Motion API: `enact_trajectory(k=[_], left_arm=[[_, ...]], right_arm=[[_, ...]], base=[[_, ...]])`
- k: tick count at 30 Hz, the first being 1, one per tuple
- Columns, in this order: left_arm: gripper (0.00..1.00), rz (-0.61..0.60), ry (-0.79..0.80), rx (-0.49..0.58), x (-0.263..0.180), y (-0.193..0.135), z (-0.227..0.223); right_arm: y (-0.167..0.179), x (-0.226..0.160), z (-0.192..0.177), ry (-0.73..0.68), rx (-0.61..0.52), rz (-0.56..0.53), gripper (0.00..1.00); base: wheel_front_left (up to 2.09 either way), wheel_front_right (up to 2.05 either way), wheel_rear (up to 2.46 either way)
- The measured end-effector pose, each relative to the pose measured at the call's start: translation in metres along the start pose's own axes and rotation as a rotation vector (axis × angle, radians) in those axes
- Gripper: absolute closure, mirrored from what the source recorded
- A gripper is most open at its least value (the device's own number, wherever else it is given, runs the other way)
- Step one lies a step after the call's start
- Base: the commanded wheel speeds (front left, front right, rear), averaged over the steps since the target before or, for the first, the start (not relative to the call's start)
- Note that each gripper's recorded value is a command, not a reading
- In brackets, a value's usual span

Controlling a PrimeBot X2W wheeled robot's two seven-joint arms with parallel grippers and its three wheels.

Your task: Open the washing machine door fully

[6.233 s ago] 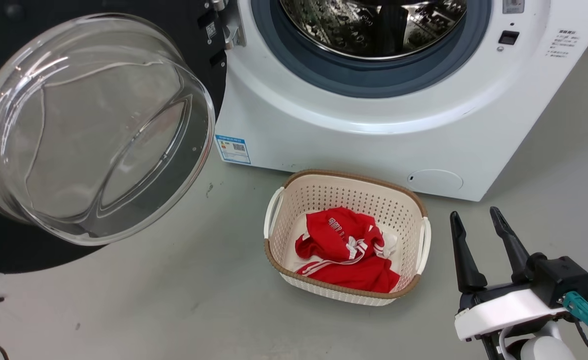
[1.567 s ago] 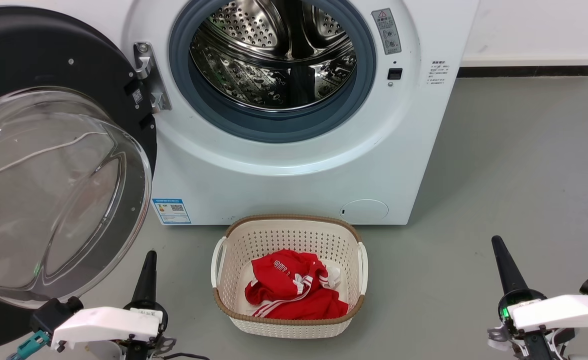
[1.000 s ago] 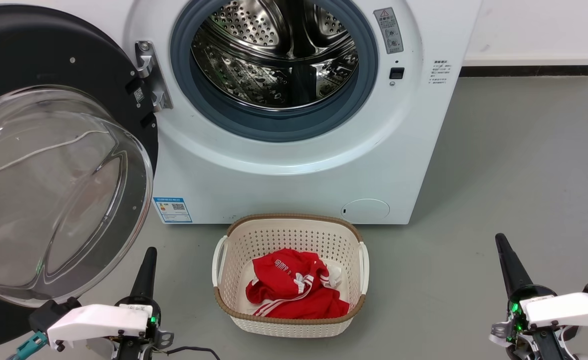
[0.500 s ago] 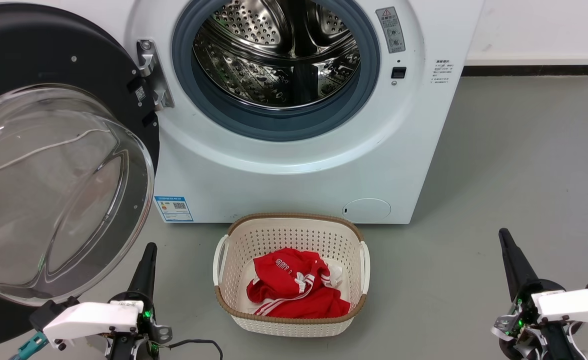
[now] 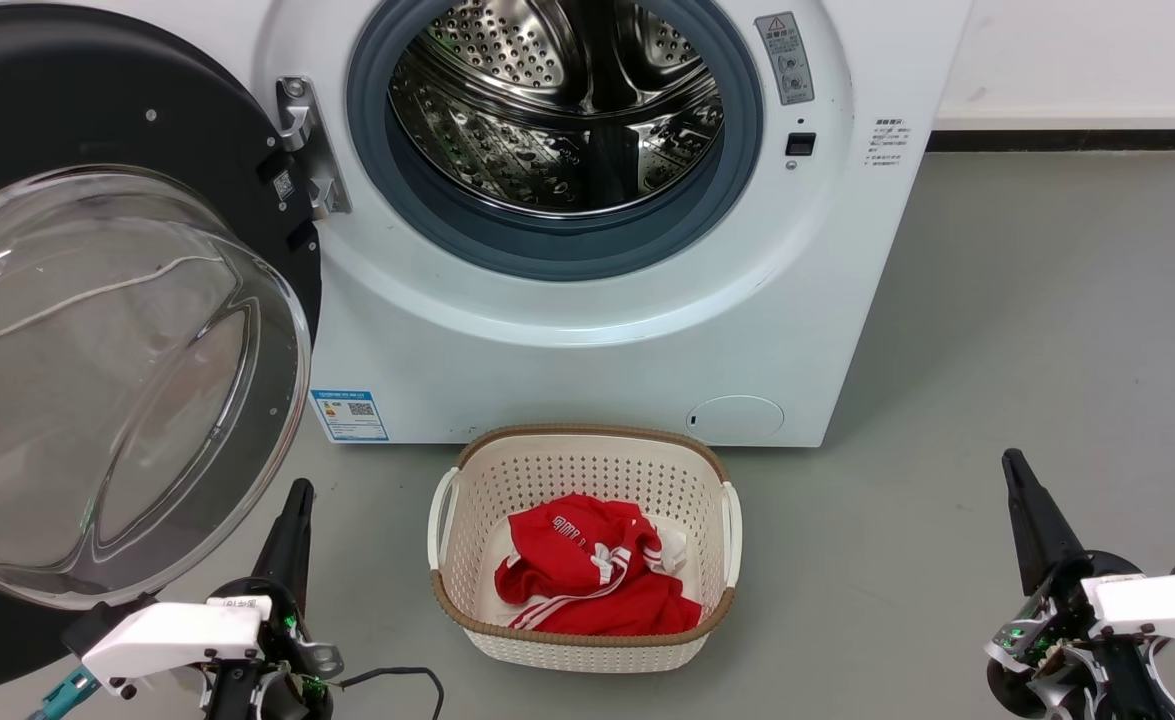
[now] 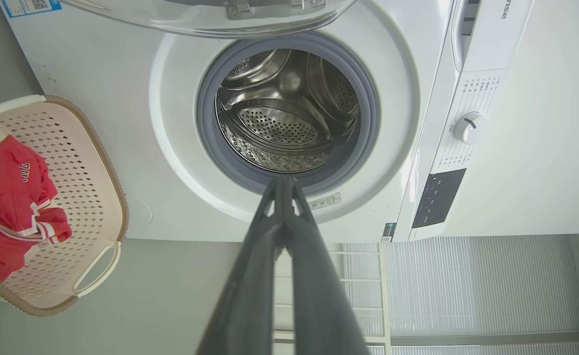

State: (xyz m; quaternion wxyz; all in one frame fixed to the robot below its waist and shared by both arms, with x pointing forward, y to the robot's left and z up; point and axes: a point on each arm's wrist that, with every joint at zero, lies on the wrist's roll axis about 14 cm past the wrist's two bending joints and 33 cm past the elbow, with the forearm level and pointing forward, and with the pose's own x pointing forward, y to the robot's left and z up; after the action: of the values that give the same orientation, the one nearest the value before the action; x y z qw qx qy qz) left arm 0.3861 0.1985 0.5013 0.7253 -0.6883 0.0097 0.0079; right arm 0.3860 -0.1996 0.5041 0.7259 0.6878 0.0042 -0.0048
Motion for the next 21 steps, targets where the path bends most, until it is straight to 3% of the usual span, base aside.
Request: enact_trajectory(k=[8, 21], left_arm=[[1.0, -0.013, -0.002, -0.054, 0.0014, -0.0025, 0.0015], [1.0, -0.015, -0.001, -0.056, 0.0016, -0.0029, 0.0015]], right_arm=[[0.0003, 0.0012, 0.0009, 0.001, 0.053, 0.003, 1.0], [0.0003, 0.0012, 0.001, 0.0, 0.056, 0.003, 1.0]], base=[[0.0, 0.0, 0.0], [0.0, 0.0, 0.0]])
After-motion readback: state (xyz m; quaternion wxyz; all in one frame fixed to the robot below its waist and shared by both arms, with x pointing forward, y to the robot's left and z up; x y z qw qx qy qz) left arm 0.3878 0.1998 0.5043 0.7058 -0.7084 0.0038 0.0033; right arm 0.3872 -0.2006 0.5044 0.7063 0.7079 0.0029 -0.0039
